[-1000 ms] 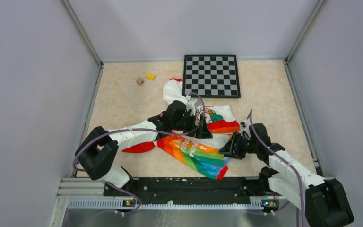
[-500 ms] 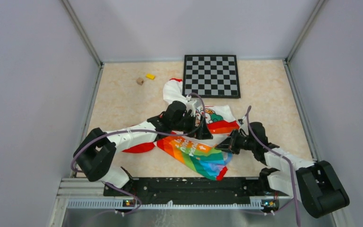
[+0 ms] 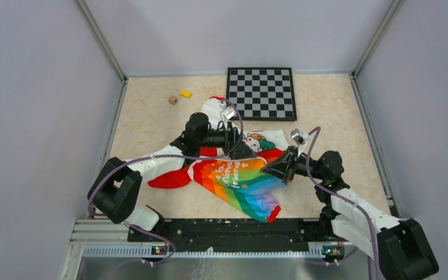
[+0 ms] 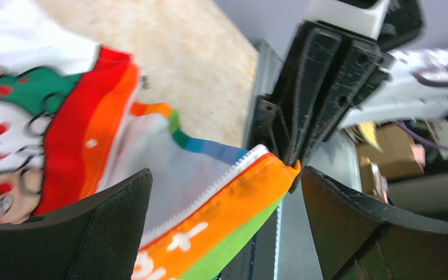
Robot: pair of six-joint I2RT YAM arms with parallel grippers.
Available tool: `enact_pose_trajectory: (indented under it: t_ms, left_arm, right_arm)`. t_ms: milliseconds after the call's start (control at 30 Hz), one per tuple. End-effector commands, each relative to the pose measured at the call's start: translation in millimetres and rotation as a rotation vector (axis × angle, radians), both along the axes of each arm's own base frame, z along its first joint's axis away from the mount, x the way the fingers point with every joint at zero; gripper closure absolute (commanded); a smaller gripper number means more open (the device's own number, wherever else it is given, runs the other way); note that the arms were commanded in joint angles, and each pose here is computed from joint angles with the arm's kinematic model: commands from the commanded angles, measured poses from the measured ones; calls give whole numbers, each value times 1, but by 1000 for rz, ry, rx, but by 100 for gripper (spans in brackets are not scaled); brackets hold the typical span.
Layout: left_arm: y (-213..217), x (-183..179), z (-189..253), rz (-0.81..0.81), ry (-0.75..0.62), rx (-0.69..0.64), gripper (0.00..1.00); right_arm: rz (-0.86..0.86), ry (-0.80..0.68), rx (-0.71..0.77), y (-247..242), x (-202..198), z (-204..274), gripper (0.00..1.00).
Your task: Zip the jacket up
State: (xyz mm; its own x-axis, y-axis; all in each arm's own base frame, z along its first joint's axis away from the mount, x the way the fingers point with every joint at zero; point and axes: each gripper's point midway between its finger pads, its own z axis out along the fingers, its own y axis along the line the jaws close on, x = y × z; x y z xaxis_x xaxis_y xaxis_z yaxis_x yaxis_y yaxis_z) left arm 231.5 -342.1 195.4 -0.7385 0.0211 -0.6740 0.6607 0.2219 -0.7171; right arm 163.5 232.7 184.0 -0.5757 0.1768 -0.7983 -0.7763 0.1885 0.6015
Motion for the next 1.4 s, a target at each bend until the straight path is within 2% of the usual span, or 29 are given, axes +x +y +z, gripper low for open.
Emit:
enact_pose_trajectory:
  t_ms: [0, 300, 400, 467, 600, 733, 900, 1000, 1067, 1100, 1200, 1233, 1267, 1367]
  left_arm:
    - [-9, -39, 39, -305, -171, -211, 1]
    - [-12, -77, 22, -518, -116, -230, 2]
    - [-6, -82, 18, -532, -99, -220, 16]
    - [0, -82, 20, -504, -112, -216, 20]
    - [3, -78, 25, -459, -120, -208, 35]
    - [-1, -76, 32, -440, -113, -217, 58]
    - [-7, -78, 35, -436, -98, -221, 63]
    - [-7, -80, 37, -437, -102, -224, 71]
    - [-7, -81, 39, -430, -112, -228, 82]
    - [-7, -81, 40, -429, -117, -226, 88]
    - [-10, -80, 38, -414, -130, -199, 98]
    - [-11, -80, 36, -410, -141, -189, 99]
    - [-12, -80, 35, -402, -158, -179, 99]
    - [-15, -79, 27, -378, -197, -142, 98]
  right_arm:
    - [124, -204, 88, 3, -23, 31, 100]
    - [142, -217, 95, 4, -25, 33, 100]
    - [120, -210, 80, 4, -22, 30, 100]
    - [107, -190, 69, 3, -22, 28, 100]
    - [85, -143, 49, 1, -22, 21, 100]
    - [72, -120, 41, -1, -27, 18, 100]
    - [59, -111, 46, -2, -30, 19, 100]
    - [57, -81, 40, -2, -31, 14, 100]
    - [47, -34, 29, -3, -29, 8, 100]
    - [20, 14, 19, -3, -25, 4, 98]
    - [-95, 237, -16, -5, -8, -7, 66]
    - [-125, 323, -20, -6, -5, -12, 60]
    - [-133, 407, -18, -5, -5, -16, 57]
    - [-56, 505, 97, 1, -15, 3, 52]
